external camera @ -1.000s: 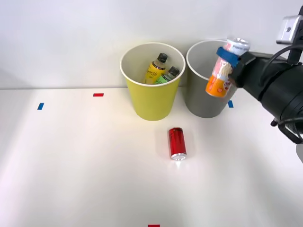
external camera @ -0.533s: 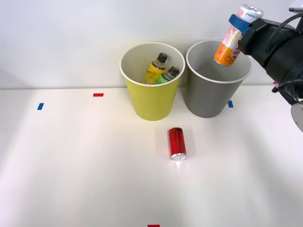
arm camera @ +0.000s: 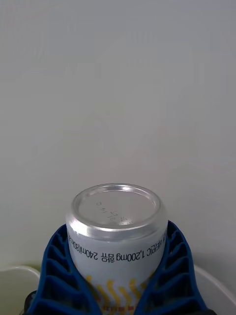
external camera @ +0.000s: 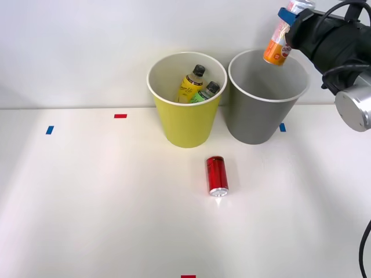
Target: Put cans in the gray bin, plastic bottles in the light green bin
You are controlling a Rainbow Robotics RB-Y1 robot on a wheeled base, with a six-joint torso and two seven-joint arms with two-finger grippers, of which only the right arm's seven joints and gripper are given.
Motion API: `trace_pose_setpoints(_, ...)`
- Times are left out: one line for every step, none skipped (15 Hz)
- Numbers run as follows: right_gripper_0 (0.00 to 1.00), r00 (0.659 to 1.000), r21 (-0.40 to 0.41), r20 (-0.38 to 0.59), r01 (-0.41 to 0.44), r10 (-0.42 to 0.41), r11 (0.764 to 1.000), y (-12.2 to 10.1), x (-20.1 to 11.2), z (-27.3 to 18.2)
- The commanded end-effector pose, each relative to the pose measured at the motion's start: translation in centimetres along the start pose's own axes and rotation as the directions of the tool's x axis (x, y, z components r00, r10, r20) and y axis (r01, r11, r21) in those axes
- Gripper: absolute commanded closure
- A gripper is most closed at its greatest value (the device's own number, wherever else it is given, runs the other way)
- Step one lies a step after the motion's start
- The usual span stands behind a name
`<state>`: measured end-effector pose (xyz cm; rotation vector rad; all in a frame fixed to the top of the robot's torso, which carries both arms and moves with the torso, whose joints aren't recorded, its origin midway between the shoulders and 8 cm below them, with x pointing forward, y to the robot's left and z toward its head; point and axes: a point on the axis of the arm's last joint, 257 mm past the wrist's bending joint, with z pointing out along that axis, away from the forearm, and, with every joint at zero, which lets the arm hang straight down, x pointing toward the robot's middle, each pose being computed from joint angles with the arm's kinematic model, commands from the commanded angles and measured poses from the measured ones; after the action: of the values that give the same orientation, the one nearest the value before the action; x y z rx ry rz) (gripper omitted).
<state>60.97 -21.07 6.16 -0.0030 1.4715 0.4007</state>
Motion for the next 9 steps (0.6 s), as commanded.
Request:
trace_pose_setpoints(0.86,0.999,0.001,0.014,0.046,-0.046,0.999,-0.25,1.31,1.26)
trace_pose_setpoints(0.57,0.998,0.008,0.016,0.068,-0.068,0.998,-0.34,1.44,1.32)
trace_pose_setpoints(0.25,0.997,0.011,0.021,0.071,-0.071,0.997,-0.33,1.39,1.35)
trace_pose_setpoints(0.00,0.997,0.013,0.022,0.078,-0.078,0.997,-0.36,1.37,1.35)
trace_pose_setpoints(0.00,0.997,0.012,0.023,0.079,-0.080,0.997,-0.34,1.32,1.35)
trace_pose_setpoints(0.00,0.997,0.011,0.023,0.078,-0.078,0.997,-0.22,1.36,1.35)
trace_pose_setpoints(0.00,0.997,0.011,0.023,0.078,-0.078,0.997,-0.22,1.36,1.35)
trace_pose_setpoints(0.00,0.997,0.011,0.023,0.078,-0.078,0.997,-0.22,1.36,1.35)
trace_pose_setpoints(0.00,0.997,0.010,0.024,0.078,-0.078,0.997,-0.19,1.34,1.35)
